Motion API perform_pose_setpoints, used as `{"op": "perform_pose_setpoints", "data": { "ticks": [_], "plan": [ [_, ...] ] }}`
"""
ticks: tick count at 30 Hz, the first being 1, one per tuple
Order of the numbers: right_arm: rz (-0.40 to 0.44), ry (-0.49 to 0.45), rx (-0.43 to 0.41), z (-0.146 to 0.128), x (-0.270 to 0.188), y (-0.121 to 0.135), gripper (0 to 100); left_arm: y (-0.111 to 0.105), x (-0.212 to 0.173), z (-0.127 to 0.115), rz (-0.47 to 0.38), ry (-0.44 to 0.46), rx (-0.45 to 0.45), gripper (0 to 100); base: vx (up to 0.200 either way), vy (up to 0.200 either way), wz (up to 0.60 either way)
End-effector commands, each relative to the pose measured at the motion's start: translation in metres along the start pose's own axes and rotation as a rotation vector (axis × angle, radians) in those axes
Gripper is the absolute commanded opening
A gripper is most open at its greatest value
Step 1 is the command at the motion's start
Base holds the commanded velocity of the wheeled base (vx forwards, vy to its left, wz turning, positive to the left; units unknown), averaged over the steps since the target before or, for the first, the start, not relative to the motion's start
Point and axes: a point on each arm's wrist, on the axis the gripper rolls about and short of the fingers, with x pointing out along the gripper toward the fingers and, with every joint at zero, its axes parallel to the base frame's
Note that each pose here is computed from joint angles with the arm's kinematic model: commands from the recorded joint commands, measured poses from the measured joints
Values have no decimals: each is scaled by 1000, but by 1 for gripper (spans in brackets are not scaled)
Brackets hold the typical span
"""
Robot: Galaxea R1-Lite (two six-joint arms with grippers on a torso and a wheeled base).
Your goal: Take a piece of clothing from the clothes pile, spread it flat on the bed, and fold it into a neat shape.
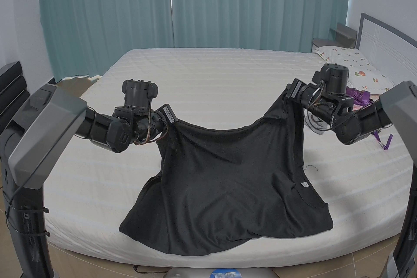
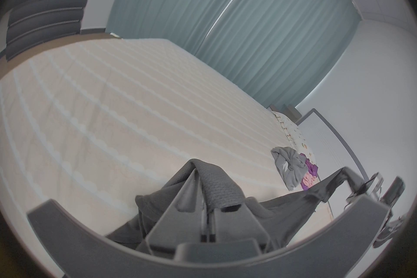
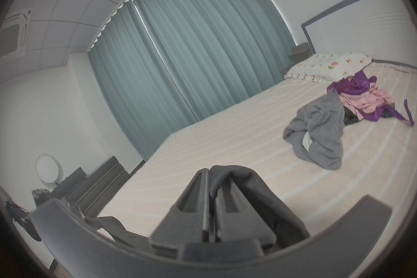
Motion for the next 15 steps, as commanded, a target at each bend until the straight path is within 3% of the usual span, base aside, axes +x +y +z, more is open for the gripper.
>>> {"op": "perform_pose_setpoints", "data": {
  "ticks": [1, 5, 6, 13, 15],
  "plan": [
    [-79, 97, -3, -57, 28, -30, 0, 14, 32, -21, 33, 39, -40, 0, 0, 0, 0],
    [-108, 104, -6, -73, 36, -39, 0, 19, 41, -26, 47, 48, -42, 0, 0, 0, 0],
    [-114, 118, -7, -80, 38, -43, 100, 23, 44, -31, 59, 60, -43, 100, 0, 0, 0],
    [-139, 141, 21, -85, 39, -56, 100, 30, 50, -34, 76, 59, -54, 100, 0, 0, 0],
    [-145, 90, 116, -68, 40, -60, 100, 31, 52, -23, 78, 15, -74, 100, 0, 0, 0]
  ]
}}
